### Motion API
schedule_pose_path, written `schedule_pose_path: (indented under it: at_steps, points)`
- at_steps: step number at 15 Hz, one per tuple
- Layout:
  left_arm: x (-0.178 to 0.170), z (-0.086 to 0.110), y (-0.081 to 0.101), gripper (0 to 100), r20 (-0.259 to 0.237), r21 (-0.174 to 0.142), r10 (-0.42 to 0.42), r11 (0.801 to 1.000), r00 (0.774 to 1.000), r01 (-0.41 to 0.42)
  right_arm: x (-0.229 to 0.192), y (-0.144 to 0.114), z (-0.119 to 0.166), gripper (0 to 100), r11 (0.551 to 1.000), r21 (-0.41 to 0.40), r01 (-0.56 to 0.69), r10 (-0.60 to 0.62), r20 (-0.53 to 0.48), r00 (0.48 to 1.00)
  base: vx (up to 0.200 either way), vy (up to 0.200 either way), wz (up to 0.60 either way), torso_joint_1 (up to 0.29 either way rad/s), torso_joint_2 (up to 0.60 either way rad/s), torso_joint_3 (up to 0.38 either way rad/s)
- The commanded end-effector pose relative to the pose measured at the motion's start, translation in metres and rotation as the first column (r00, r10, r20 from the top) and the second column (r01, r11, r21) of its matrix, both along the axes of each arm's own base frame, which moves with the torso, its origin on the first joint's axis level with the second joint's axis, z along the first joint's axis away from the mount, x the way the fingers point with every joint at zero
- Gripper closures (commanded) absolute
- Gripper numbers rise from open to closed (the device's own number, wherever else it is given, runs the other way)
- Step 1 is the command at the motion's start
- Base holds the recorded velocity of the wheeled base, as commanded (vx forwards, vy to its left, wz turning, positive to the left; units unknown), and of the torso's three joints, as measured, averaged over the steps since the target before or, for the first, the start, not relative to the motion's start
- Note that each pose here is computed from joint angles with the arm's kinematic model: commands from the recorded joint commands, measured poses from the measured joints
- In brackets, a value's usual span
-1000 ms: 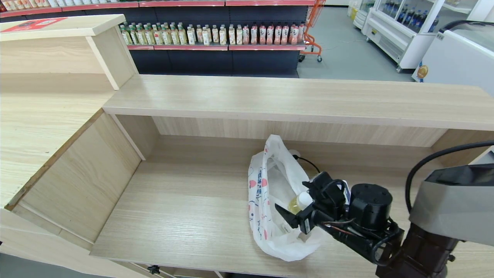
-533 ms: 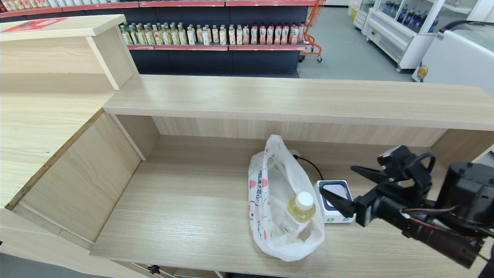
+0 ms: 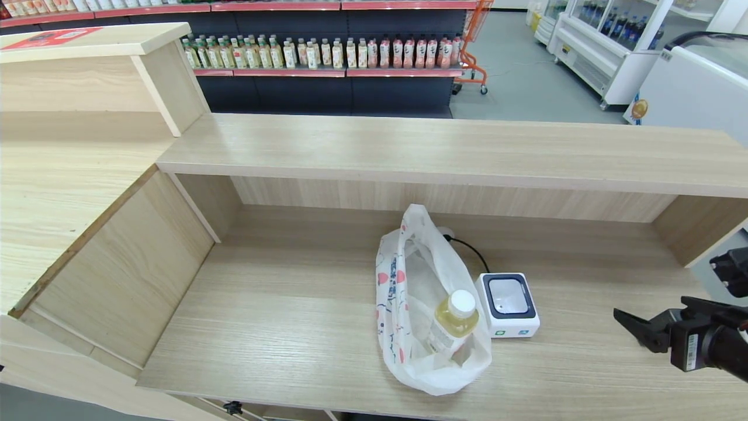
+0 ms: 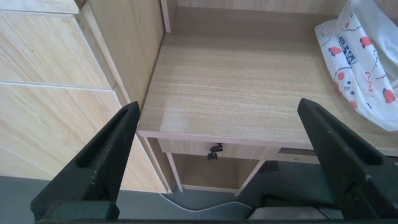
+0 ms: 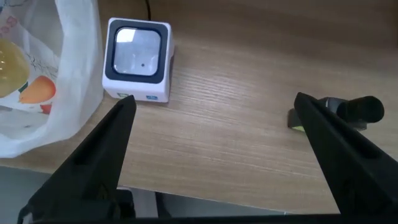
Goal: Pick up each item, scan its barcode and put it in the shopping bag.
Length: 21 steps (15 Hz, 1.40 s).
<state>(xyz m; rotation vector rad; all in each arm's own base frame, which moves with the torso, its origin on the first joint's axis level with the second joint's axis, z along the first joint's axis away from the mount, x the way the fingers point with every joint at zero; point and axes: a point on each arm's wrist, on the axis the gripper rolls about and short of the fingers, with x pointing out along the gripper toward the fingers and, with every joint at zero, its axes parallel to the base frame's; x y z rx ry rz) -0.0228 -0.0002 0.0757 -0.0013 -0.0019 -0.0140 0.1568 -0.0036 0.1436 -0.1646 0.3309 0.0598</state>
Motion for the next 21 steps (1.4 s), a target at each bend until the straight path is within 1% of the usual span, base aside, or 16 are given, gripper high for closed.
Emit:
schedule_pose_path:
  at_steps: [1, 7, 10, 11, 13, 17, 18, 21]
  points:
    - [0.0, 0.0, 0.0, 0, 0.001, 0.0, -0.001, 1.0, 1.0, 0.001, -0.004, -0.001, 0.003, 0, 1.0, -0.003, 0.009, -0.009, 0.024, 1.0, 0.0, 0.0, 0.0, 0.0, 0.0, 0.0]
    - [0.0, 0.0, 0.0, 0, 0.001, -0.002, -0.001, 1.0, 1.0, 0.001, -0.006, -0.005, -0.005, 0, 0.999, 0.0, 0.035, -0.034, -0.013, 0.999, 0.0, 0.0, 0.0, 0.0, 0.0, 0.0]
    - [0.0, 0.0, 0.0, 0, 0.001, 0.001, 0.002, 1.0, 1.0, -0.002, -0.004, -0.007, -0.006, 0, 0.999, -0.014, 0.046, -0.047, -0.025, 0.999, 0.0, -0.2, 0.0, 0.001, 0.01, 0.004]
    - [0.0, 0.0, 0.0, 0, 0.001, 0.003, 0.002, 1.0, 1.0, -0.002, -0.003, -0.009, -0.007, 0, 0.998, -0.041, 0.05, -0.051, -0.029, 0.998, 0.0, -0.2, 0.0, 0.002, 0.0, 0.007]
    - [0.0, 0.0, 0.0, 0, 0.001, 0.006, 0.002, 1.0, 1.0, -0.002, 0.0, -0.01, -0.007, 0, 0.997, -0.055, 0.05, -0.052, -0.037, 0.998, 0.0, -0.2, 0.0, 0.01, 0.01, -0.002]
    - [0.0, 0.0, 0.0, 0, 0.001, 0.006, 0.0, 1.0, 1.0, 0.0, 0.003, -0.014, -0.012, 0, 0.992, -0.119, 0.042, -0.05, -0.066, 0.997, 0.0, -0.2, 0.0, 0.0, 0.0, 0.001]
    - [0.0, 0.0, 0.0, 0, 0.001, 0.006, 0.002, 1.0, 1.0, -0.002, 0.005, -0.016, -0.015, 0, 0.985, -0.164, 0.045, -0.06, -0.083, 0.995, 0.0, -0.2, 0.0, 0.002, 0.0, 0.002]
    - [0.0, 0.0, 0.0, 0, 0.001, 0.006, 0.002, 1.0, 1.0, -0.002, 0.01, -0.019, -0.021, 0, 0.97, -0.243, 0.024, -0.057, -0.127, 0.99, 0.0, -0.2, 0.0, 0.004, 0.01, 0.001]
